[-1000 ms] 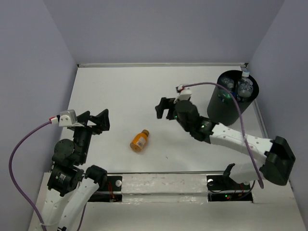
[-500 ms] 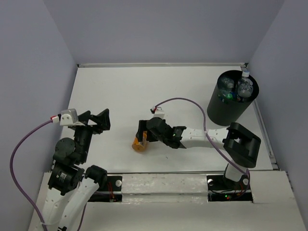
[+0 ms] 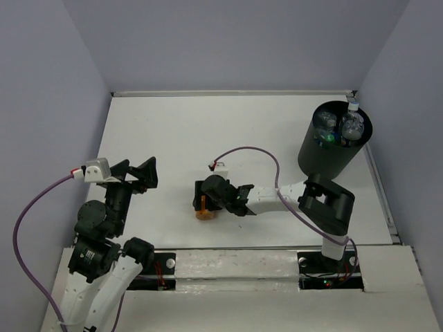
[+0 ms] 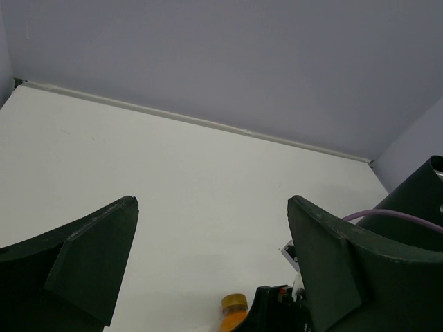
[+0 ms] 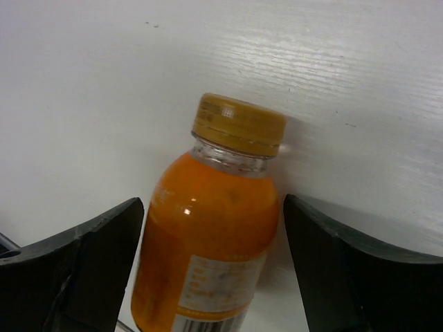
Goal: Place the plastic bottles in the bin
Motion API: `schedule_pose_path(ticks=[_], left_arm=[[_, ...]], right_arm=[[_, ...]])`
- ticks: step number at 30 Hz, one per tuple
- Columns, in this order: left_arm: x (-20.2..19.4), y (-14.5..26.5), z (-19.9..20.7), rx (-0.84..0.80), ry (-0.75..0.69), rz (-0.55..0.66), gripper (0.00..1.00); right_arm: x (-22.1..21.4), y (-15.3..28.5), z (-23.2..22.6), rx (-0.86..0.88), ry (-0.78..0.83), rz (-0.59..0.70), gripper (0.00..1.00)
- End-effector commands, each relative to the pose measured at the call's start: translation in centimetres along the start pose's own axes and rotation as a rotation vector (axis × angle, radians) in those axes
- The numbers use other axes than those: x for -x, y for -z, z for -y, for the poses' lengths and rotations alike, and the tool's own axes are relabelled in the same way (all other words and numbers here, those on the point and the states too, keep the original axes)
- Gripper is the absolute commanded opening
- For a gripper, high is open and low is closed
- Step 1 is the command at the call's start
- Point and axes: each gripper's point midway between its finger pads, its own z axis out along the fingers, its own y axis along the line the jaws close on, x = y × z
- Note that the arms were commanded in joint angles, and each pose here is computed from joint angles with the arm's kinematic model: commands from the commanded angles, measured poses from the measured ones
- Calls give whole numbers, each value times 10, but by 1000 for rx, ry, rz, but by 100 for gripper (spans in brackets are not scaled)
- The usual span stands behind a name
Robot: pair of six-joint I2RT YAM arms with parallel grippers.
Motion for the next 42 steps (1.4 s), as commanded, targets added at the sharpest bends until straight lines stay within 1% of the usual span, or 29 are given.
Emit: schedule_pose_path(ticks=[1, 2, 4, 5, 6, 7, 8, 9, 10, 13, 14, 15, 16, 17, 18, 19, 20, 21, 25, 27, 29, 32, 34, 36, 37, 38, 42], left_arm=[[12, -1, 3, -16, -1, 49, 99], [12, 0, 3, -16, -2, 50, 99], [13, 0, 3, -17, 0, 53, 99], [13, 0, 3, -17, 0, 53, 99], [13, 0, 3, -17, -2, 53, 99], [13, 0, 3, -17, -1, 52, 99], [12, 0, 3, -18, -3, 50, 99], [12, 0, 3, -16, -3, 50, 99], [13, 0, 4, -17, 0, 53, 99], [12, 0, 4, -19, -3, 49, 99], [13, 0, 4, -22, 0, 53, 99], [15, 2, 4, -26, 0, 61, 99], [16, 3, 4, -27, 0, 62, 99], [17, 4, 4, -28, 4, 70, 99], [17, 4, 5, -32, 5, 71, 99], [18, 5, 6, -37, 4, 73, 99], [19, 6, 6, -39, 7, 78, 99], [20, 6, 6, -40, 6, 81, 99], [19, 6, 10, -60, 7, 79, 99], [20, 7, 11, -65, 8, 79, 99], [20, 8, 10, -66, 10, 81, 99], [21, 9, 9, -60, 13, 87, 99], [20, 8, 9, -60, 12, 83, 99], [20, 8, 9, -58, 10, 82, 99], [20, 8, 9, -58, 10, 81, 99], [18, 7, 9, -59, 8, 76, 99], [17, 6, 11, -64, 8, 71, 99]], right_arm=[[3, -3, 7, -52, 3, 23, 78], [4, -1, 8, -56, 4, 25, 74], [5, 3, 13, -70, 15, 34, 58], [8, 6, 13, -73, 23, 41, 54], [21, 14, 12, -75, 38, 80, 52], [29, 21, 11, -80, 49, 104, 44], [40, 29, 9, -77, 60, 135, 42], [57, 37, 12, -89, 93, 183, 41], [81, 56, 4, -65, 90, 238, 41], [144, 91, 26, -140, 134, 387, 40], [172, 118, 31, -155, 127, 460, 40], [249, 178, 86, -333, 125, 653, 40], [255, 194, 83, -313, 108, 685, 40], [277, 217, 96, -354, 89, 746, 40], [304, 243, 134, -465, 83, 803, 40], [320, 271, 148, -494, 69, 857, 40], [329, 282, 163, -549, 63, 877, 40], [348, 317, 194, -656, 52, 934, 40], [375, 352, 233, -817, 111, 932, 40], [381, 346, 245, -880, 182, 875, 40], [386, 344, 252, -908, 198, 852, 41], [382, 324, 269, -929, 221, 787, 41], [378, 316, 279, -953, 217, 757, 41], [372, 319, 295, -1008, 187, 744, 41], [368, 316, 297, -1004, 177, 739, 41], [366, 322, 307, -1026, 145, 747, 41], [355, 330, 320, -1067, 98, 745, 41]])
